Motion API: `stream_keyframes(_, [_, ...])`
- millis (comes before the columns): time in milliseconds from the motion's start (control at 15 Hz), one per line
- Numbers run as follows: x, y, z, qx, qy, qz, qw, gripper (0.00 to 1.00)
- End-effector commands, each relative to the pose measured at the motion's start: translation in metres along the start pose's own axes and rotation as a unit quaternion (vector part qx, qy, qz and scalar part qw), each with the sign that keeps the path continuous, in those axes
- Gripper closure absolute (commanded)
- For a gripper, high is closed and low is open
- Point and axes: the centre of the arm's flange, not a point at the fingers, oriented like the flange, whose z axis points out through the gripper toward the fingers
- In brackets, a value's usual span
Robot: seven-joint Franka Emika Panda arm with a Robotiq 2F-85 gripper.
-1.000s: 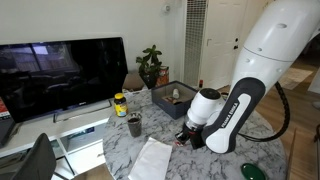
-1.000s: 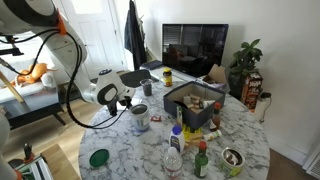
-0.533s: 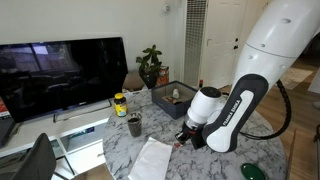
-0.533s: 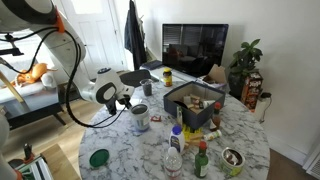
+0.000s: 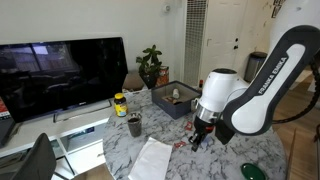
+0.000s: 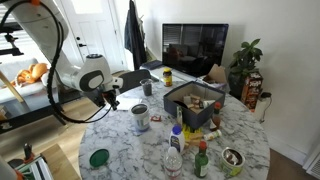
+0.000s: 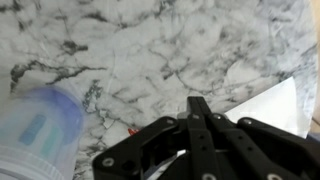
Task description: Put the tomato ketchup on the green lid, lift the green lid and put the ketchup in the grey cup
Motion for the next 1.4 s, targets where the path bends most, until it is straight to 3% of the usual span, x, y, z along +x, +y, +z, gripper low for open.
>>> stream_keyframes(0, [-0.044, 0.037, -0.046, 0.005, -0.081, -0.06, 0.9949, 1.0])
stream_keyframes(67, [-0.05, 0.041, -0.048, 0.0, -0.092, -0.062, 0.9938, 1.0])
stream_keyframes(133, [-0.049, 0.04, -0.047, -0.008, -0.083, -0.057, 0.9949, 0.74])
stream_keyframes(267, [-0.036, 0.034, -0.039, -0.011, -0.044, -0.007, 0.9989, 0.68])
stream_keyframes(533, [-0.007, 0.029, -0.021, -0.004, 0.038, 0.071, 0.9967, 0.38])
stream_keyframes(867, [0.016, 0.026, 0.013, -0.001, 0.071, 0.153, 0.9857, 0.01])
stream_keyframes(1333, [0.044, 0.005, 0.054, 0.0, 0.08, 0.178, 0.9808, 0.0])
